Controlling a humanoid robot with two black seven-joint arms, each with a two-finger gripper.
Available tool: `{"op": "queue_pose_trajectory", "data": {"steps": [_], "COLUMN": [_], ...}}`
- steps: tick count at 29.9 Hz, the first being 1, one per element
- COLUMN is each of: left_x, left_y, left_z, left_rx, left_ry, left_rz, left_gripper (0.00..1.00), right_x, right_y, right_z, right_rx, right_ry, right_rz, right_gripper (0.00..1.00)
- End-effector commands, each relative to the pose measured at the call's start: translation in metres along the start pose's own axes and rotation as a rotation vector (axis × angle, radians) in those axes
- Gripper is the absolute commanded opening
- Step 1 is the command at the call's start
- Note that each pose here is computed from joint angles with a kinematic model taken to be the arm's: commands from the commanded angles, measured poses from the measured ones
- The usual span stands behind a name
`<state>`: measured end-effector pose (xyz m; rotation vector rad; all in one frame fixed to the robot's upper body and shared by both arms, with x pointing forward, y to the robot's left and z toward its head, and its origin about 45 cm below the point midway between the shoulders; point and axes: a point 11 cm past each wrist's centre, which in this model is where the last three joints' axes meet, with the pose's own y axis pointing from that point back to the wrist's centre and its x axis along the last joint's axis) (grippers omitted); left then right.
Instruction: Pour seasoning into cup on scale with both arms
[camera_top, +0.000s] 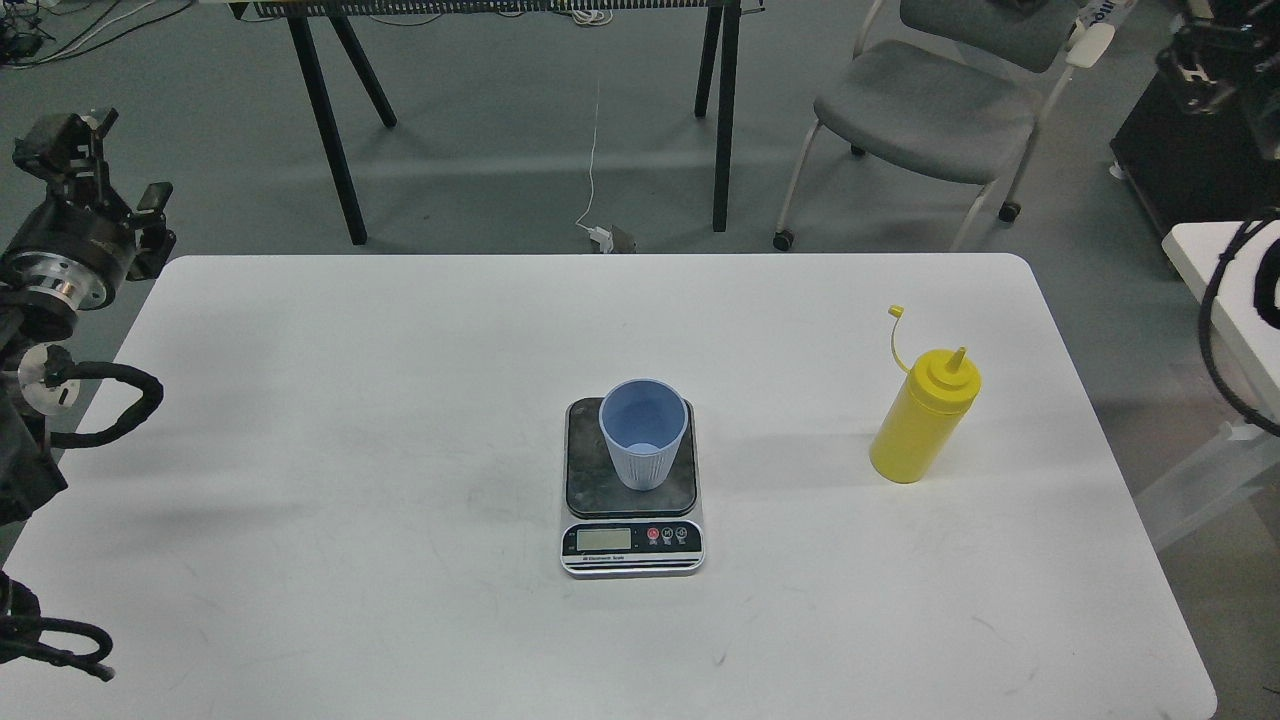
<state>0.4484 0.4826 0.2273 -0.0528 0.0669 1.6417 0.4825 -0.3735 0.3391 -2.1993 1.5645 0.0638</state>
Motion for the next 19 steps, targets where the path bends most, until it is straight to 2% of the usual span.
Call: {"op": "queue_pose_trajectory", "data": {"steps": [1, 7, 19], "left_x": [0.001, -0.003, -0.005], "left_y": [-0.004, -0.014, -0.024], "left_z": [0.011, 0.033, 0.064], "left_rx": [-0.027, -0.081, -0.198], "left_ry": [0.009, 0.031, 0.158], "left_rz": [0.005, 0.006, 0.043], "left_gripper": [0.87, 0.87, 0.89], "right_x": [-0.031, -0.058, -0.057], "right_y": [-0.006, 0.011, 0.026], "right_z": [0.044, 0.109, 0.125], "right_rx": [-0.048, -0.123, -0.131], "right_ry": [-0.077, -0.195, -0.261], "right_rz": [-0.042, -0.039, -0.001], "right_gripper": [1.0, 1.0, 1.0]}}
